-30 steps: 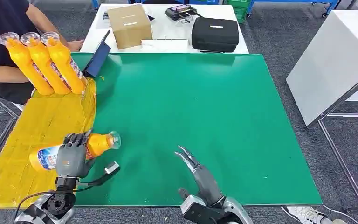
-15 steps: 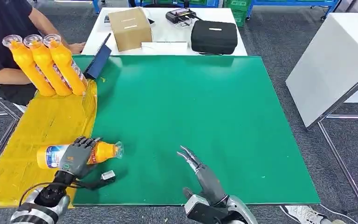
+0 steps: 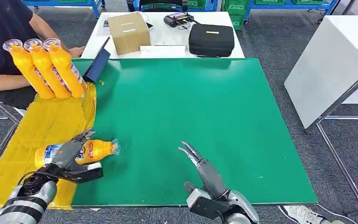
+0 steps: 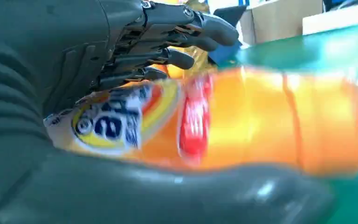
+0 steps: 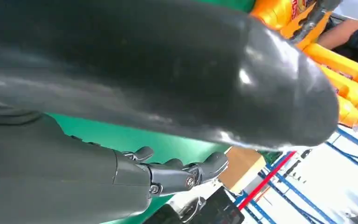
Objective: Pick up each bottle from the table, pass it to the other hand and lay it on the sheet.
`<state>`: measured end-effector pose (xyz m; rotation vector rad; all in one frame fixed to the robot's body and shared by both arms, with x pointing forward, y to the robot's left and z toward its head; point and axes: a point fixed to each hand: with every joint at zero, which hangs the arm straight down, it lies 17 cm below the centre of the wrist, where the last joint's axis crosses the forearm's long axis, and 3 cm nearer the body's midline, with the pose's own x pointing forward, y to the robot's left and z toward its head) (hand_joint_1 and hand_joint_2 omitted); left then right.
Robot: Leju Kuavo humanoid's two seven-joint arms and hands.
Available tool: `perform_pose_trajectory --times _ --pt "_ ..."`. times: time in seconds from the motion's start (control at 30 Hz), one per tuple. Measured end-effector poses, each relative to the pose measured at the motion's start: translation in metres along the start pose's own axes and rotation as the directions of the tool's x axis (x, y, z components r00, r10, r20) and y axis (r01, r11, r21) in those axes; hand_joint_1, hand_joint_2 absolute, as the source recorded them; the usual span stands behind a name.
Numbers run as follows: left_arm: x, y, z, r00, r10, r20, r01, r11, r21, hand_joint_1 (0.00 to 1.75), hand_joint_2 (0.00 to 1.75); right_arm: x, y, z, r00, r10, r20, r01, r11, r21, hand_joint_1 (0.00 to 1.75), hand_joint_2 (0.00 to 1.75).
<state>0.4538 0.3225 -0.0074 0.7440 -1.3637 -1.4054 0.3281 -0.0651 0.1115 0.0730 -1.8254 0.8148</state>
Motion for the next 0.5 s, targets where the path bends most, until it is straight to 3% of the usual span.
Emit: perform_pose_trajectory --times 0.13,0.23,0.3,0.33,0.4,0.5 --pt "0.06 0.018 0.023 0.897 0.387 0.215 -0.415 0.904 0.106 0.0 0.0 0.001 -0.001 -0.002 1.0 0.007 0.012 -0.007 1.0 -0.01 0.0 0.0" --pt "0.095 0.042 0.028 0.812 0.517 0.272 -0.572 0.797 0.193 0.0 0.0 0.004 -0.012 -0.004 0.996 0.087 0.022 -0.085 0.993 -0.086 0.0 0.0" --pt "0.124 0.075 0.033 0.67 0.635 0.385 -0.737 0.631 0.243 0.0 0.0 0.027 -0.038 -0.006 0.946 0.319 0.055 -0.294 0.917 -0.269 0.0 0.0" --pt "0.136 0.098 0.037 0.567 0.69 0.45 -0.822 0.512 0.251 0.0 0.0 0.049 -0.057 -0.002 0.901 0.429 0.062 -0.369 0.833 -0.412 0.0 0.0" --pt "0.156 0.131 0.04 0.441 0.721 0.534 -0.897 0.372 0.238 0.0 0.0 0.08 -0.079 0.005 0.862 0.505 0.049 -0.387 0.716 -0.581 0.0 0.0" --pt "0.183 0.162 0.052 0.343 0.698 0.629 -0.939 0.274 0.207 0.0 0.0 0.088 -0.079 0.004 0.891 0.451 0.053 -0.331 0.725 -0.604 0.0 0.0"
